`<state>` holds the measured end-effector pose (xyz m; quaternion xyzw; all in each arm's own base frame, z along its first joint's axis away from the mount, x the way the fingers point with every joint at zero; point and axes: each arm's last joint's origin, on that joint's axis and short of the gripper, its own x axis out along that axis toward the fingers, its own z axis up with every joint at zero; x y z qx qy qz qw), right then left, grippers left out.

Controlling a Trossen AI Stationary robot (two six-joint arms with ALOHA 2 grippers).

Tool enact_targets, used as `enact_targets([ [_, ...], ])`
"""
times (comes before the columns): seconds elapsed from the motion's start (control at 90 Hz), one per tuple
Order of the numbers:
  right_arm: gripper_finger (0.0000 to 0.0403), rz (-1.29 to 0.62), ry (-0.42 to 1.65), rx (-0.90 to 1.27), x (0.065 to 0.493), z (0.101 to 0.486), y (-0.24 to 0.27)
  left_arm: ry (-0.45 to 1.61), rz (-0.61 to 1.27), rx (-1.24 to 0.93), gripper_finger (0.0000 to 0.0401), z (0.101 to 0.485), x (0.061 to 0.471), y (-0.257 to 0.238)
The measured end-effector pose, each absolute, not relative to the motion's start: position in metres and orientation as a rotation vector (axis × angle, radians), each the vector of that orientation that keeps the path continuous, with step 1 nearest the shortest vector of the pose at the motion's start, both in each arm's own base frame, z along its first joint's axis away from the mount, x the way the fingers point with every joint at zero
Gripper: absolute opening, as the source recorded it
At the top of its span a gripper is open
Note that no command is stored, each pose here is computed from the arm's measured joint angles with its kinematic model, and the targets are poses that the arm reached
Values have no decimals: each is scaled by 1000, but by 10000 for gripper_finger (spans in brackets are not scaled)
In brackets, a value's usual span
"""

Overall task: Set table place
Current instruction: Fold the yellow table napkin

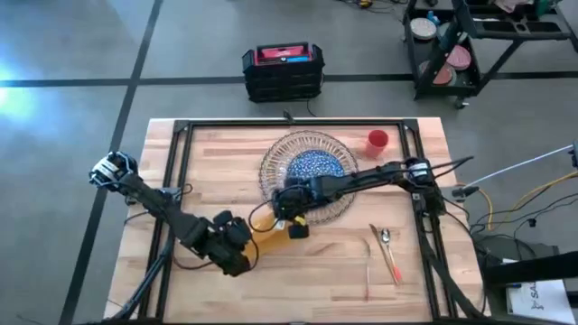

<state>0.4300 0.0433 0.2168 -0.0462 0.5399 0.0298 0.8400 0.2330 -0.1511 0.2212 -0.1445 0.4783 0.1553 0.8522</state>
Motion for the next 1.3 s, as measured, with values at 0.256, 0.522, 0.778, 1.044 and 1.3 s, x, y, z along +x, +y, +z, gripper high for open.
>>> enact_targets([
  [0.256, 0, 101, 1176, -44, 426, 216, 56, 1013, 306, -341, 0, 216, 230, -156],
  [0.522, 0, 124, 1179, -16, 425, 216, 58, 1000, 233, -415, 0, 191, 234, -161],
  [0.778, 0, 150, 1185, 19, 425, 211, 57, 1015, 233, -418, 0, 183, 234, -162],
  [1.044, 0, 124, 1231, 28, 434, 179, 42, 1022, 264, -381, 0, 177, 230, -158],
  [1.3, 0, 109, 1255, 37, 439, 163, 30, 1044, 338, -410, 0, 153, 218, -148],
])
